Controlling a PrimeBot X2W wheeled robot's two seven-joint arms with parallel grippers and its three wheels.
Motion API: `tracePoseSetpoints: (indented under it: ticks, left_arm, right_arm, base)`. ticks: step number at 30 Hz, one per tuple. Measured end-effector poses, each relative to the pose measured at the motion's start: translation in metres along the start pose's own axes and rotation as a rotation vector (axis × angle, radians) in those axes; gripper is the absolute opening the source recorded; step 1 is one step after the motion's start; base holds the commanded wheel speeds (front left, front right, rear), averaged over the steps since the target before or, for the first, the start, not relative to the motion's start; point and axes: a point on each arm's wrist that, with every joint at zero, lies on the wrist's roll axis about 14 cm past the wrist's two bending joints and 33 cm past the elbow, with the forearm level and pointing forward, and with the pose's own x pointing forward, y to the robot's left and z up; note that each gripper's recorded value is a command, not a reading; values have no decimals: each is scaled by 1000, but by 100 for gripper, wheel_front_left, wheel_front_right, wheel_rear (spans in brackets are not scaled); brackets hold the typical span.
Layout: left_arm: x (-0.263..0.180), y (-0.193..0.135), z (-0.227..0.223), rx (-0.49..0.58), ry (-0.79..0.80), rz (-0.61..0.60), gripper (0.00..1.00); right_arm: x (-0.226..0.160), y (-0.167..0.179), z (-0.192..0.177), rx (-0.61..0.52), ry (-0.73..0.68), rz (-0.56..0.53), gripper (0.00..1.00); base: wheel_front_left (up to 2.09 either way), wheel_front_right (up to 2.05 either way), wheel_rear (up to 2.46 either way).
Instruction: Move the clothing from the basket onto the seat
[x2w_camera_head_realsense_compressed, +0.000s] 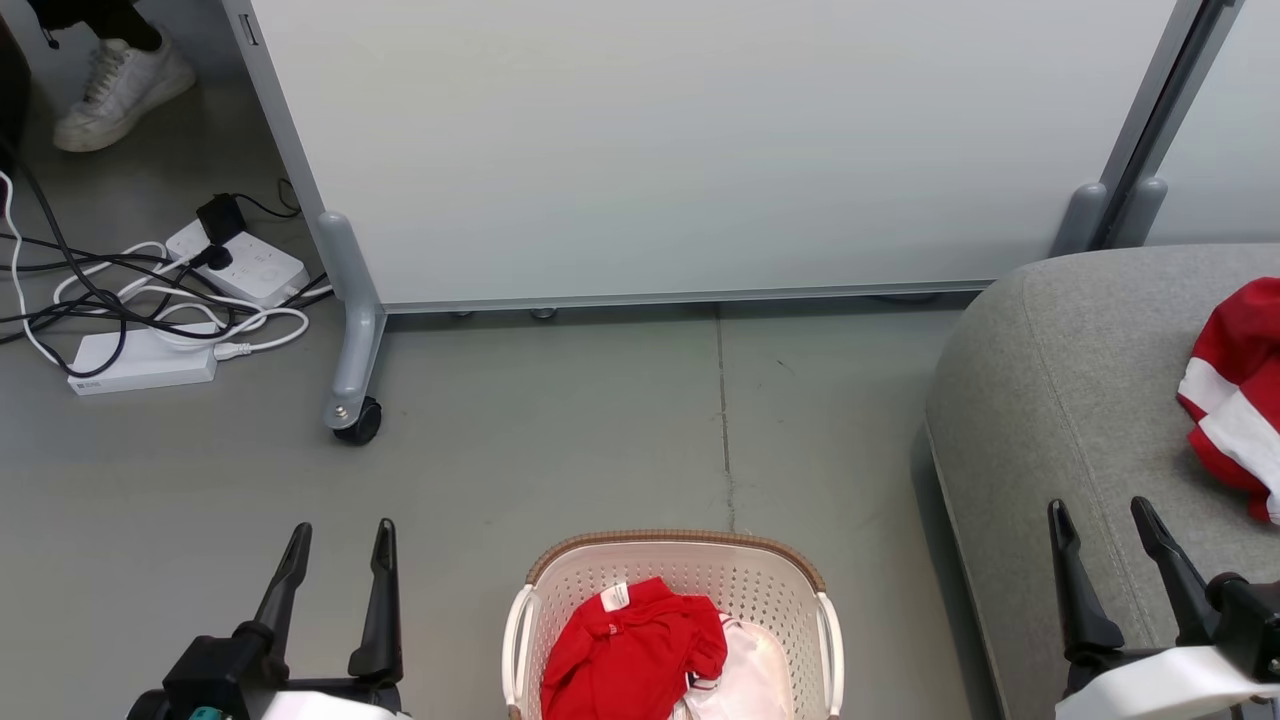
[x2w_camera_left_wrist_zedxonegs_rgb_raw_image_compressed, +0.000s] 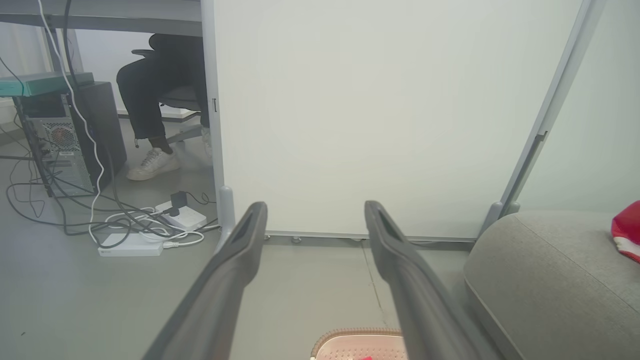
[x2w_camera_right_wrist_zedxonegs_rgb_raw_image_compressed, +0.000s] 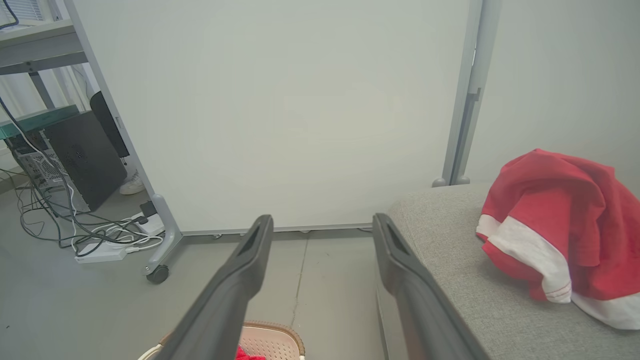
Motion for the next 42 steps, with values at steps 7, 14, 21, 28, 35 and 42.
tracePoseSetpoints:
  ticks: [7, 14, 21, 28, 35, 42]
  left_arm:
    - [-2, 4, -2, 10, 6, 3, 100]
    - [-2, 3, -3, 8, 12, 1, 100]
    - [-2, 1, -5, 5, 17, -3, 100]
    - [3, -4, -4, 2, 14, -15, 100]
    - [29, -20, 17, 1, -57, -60, 100]
    - [80, -55, 43, -7, -156, -158, 100]
  right_arm:
    - [-3, -1, 2, 3, -1, -3, 100]
    - [-4, 1, 2, 3, -2, 2, 100]
    - [-4, 1, 2, 5, 1, 1, 100]
    - [-2, 0, 1, 6, 5, 0, 100]
    - [5, 2, 5, 7, -4, 6, 100]
    - [31, 0, 6, 3, -11, 10, 100]
  base:
    - [0, 0, 0]
    - [0, 0, 0]
    - [0, 0, 0]
    - [0, 0, 0]
    - [0, 0, 0]
    - [0, 0, 0]
